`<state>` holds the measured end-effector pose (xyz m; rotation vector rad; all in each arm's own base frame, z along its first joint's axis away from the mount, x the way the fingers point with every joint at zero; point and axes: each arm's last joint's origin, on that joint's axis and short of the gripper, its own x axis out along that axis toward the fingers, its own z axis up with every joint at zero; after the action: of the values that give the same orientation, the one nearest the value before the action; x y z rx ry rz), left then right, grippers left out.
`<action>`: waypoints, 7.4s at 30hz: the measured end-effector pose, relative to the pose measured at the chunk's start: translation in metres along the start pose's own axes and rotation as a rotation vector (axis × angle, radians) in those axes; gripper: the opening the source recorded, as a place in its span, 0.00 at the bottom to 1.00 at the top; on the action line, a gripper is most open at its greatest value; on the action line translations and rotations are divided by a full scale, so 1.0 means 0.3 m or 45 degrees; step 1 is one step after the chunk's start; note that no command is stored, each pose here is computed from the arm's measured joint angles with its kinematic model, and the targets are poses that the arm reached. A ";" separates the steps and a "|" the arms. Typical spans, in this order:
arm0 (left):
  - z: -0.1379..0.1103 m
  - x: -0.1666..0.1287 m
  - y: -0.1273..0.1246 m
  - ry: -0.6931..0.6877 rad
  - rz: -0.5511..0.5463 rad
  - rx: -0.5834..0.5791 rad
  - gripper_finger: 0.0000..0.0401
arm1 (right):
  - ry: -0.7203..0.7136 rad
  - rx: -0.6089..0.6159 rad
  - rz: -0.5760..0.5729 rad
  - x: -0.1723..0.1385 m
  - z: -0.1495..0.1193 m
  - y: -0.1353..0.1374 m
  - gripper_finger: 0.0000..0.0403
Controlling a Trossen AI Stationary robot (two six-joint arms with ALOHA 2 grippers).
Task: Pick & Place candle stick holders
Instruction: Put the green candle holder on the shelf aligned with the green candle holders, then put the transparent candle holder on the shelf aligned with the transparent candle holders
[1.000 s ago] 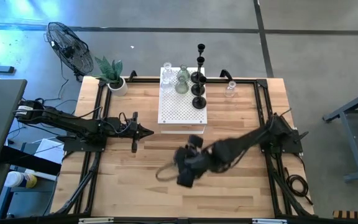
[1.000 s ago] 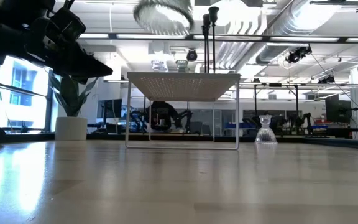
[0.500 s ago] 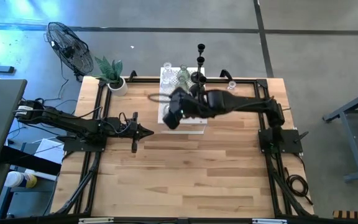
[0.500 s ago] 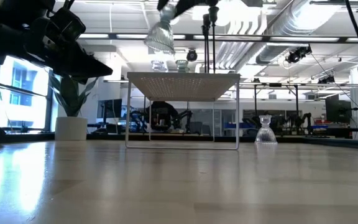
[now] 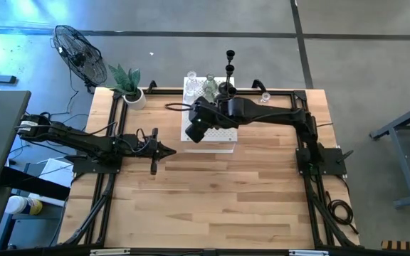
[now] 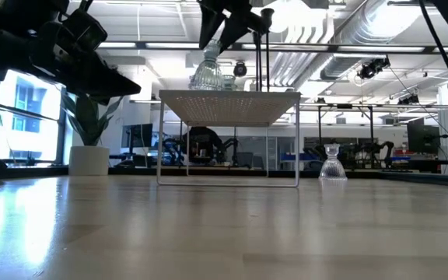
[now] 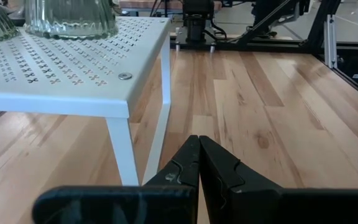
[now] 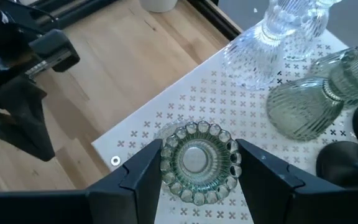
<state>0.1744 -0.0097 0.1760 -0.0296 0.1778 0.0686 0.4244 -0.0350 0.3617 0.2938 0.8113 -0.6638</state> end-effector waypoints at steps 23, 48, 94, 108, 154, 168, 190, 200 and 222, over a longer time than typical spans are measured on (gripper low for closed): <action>0.000 0.000 -0.001 0.001 -0.007 0.000 0.00 | 0.050 -0.035 -0.044 0.019 -0.002 -0.026 0.50; -0.001 0.000 -0.001 0.003 -0.006 0.000 0.00 | -0.088 -0.136 -0.135 -0.009 0.005 -0.001 0.60; -0.006 0.000 0.001 0.022 0.007 -0.005 0.00 | -0.590 -0.051 0.253 0.187 -0.422 0.075 0.00; -0.005 0.000 0.001 0.021 0.007 -0.003 0.00 | -0.566 0.033 0.082 0.230 -0.401 0.016 0.00; -0.007 0.000 0.001 0.027 0.013 -0.001 0.00 | -0.496 0.058 -0.047 0.174 -0.358 -0.097 0.00; -0.007 0.000 0.001 0.028 0.012 -0.001 0.00 | -0.569 0.049 0.099 0.167 -0.325 -0.089 0.00; -0.007 0.000 0.001 0.028 0.005 -0.001 0.00 | -0.545 0.026 0.079 0.150 -0.345 -0.071 0.00; -0.007 0.000 0.001 0.028 0.006 -0.001 0.00 | -0.513 -0.179 0.275 0.071 -0.427 0.052 0.00; -0.007 0.000 0.001 0.027 0.007 -0.001 0.00 | -0.277 0.086 0.303 -0.071 -0.971 -0.178 0.00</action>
<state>0.1739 -0.0095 0.1739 -0.0309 0.1993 0.0742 0.2126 0.0743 0.1847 0.3665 0.5368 -0.4903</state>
